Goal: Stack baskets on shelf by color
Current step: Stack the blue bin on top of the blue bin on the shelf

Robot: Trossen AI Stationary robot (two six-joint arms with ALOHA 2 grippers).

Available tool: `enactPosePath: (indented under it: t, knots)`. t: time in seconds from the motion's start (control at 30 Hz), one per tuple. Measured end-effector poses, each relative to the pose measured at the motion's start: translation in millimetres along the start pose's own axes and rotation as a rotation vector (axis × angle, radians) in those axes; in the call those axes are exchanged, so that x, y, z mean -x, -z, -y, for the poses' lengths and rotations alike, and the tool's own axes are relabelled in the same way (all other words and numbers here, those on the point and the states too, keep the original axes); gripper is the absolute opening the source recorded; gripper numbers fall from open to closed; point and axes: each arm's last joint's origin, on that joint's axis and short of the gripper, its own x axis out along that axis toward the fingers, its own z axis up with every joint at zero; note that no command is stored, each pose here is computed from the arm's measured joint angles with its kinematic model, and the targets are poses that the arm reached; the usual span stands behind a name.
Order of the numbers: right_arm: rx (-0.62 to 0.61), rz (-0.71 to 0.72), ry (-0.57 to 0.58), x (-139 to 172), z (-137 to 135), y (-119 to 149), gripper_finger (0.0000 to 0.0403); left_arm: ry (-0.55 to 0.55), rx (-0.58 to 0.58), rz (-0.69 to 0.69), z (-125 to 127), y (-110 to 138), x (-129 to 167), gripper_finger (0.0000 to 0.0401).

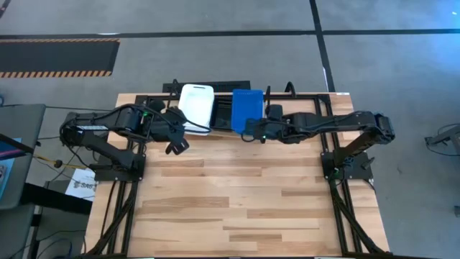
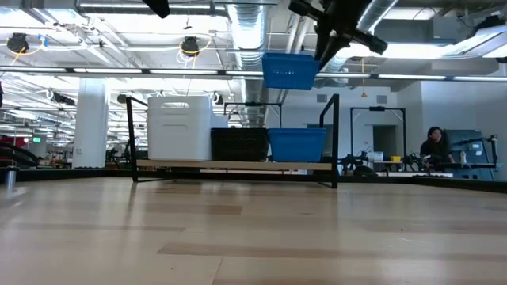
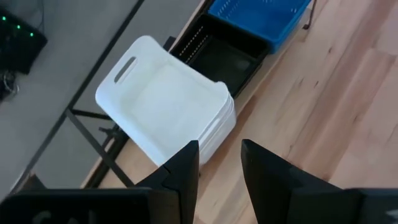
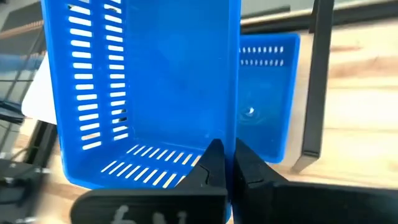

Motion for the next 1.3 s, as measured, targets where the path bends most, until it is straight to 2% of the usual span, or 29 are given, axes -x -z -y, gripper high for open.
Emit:
enactPosePath:
  t: [0.13,0.33,0.5,0.77,1.03,1.3]
  knots:
    - [-0.050,-0.029,-0.030,-6,-3,-6,0.0004,0.009,-0.029,0.017,1,-2,0,0.0109]
    - [-0.033,-0.118,-0.047,-36,-11,-5,0.0003,0.008,-0.067,0.016,1,-2,0,0.0109]
    - [-0.003,-0.196,0.036,-60,-6,0,0.0003,0.013,-0.085,0.013,1,-2,0,0.0109]
    - [0.010,-0.201,0.068,-56,2,-12,0.0003,0.013,-0.085,0.013,1,-2,0,0.0109]
    - [0.017,-0.259,0.182,-56,17,-17,0.0003,0.012,-0.083,0.014,1,-2,0,0.0109]
    - [0.004,-0.245,0.203,-59,20,-22,0.0003,0.018,-0.073,0.028,2,-3,0,0.0109]
